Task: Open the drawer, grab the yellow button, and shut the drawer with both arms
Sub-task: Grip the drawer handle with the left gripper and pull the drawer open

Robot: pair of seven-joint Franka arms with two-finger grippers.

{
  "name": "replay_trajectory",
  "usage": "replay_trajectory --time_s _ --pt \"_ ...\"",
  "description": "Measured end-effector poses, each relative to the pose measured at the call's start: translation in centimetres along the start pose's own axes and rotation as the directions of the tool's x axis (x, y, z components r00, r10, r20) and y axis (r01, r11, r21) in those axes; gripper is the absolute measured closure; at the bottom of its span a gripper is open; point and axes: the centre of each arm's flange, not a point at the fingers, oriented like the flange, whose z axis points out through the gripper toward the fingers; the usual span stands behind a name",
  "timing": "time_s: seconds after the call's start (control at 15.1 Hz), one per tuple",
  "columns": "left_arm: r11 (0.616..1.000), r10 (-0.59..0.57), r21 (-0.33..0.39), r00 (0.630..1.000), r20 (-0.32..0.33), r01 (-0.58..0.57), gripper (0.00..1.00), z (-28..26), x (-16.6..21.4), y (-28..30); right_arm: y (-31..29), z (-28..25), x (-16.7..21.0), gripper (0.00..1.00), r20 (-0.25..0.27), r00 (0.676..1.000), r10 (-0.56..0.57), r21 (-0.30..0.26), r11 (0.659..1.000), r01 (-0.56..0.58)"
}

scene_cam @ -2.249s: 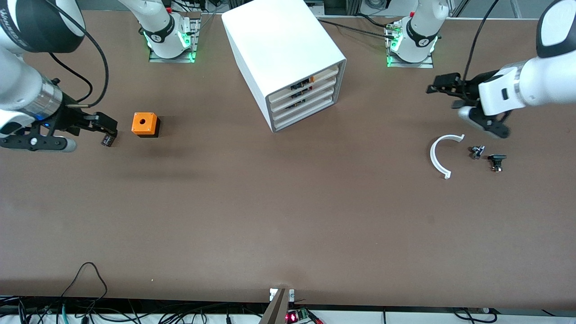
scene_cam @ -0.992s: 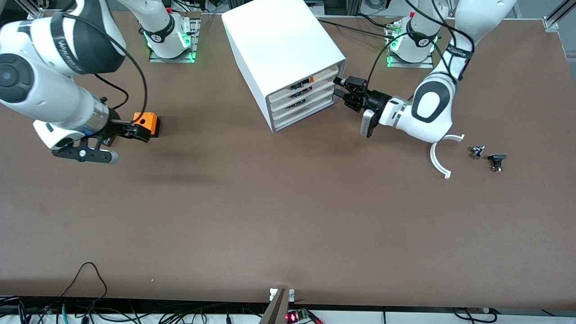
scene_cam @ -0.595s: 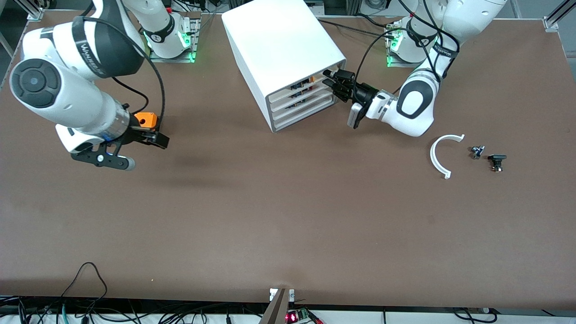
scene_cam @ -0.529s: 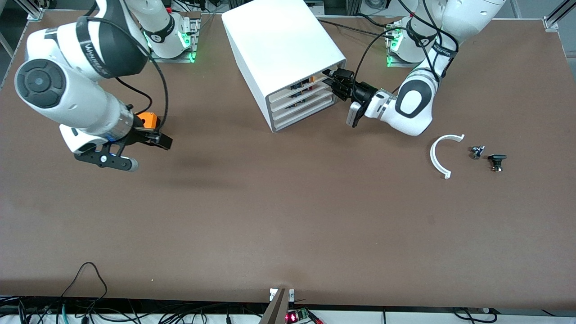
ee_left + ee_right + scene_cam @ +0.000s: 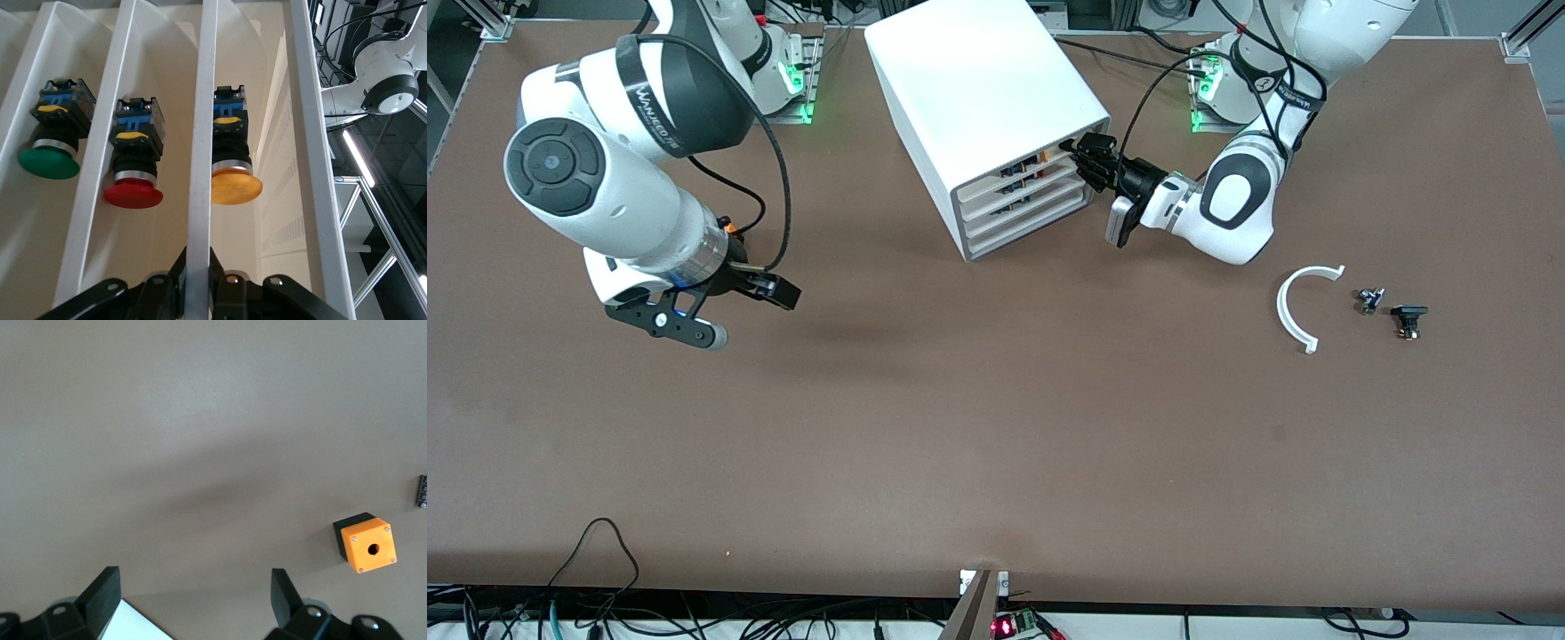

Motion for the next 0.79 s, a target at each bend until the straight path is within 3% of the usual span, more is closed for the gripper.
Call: replay_trajectory --time_s 0.26,0.53,0.79 --pt "1.0 -0.014 0.02 1.0 -0.005 0.014 0.9 -1.3 0.6 0.4 -2.4 -0.4 -0.8 0.0 -0.007 0.999 0.048 0.021 0.999 -0.048" --pt "0.996 -0.022 0.083 0.999 -0.023 0.024 0.9 -6.8 3.1 1.3 -4.6 -1.8 -1.6 0.0 -0.005 0.995 0.1 0.074 0.992 -0.1" --pt "0.997 -0.014 0.078 1.0 -0.026 0.016 0.9 -10.8 5.6 0.1 -7.5 -2.6 -2.4 0.0 -0.02 0.989 0.145 0.11 0.984 -0.142"
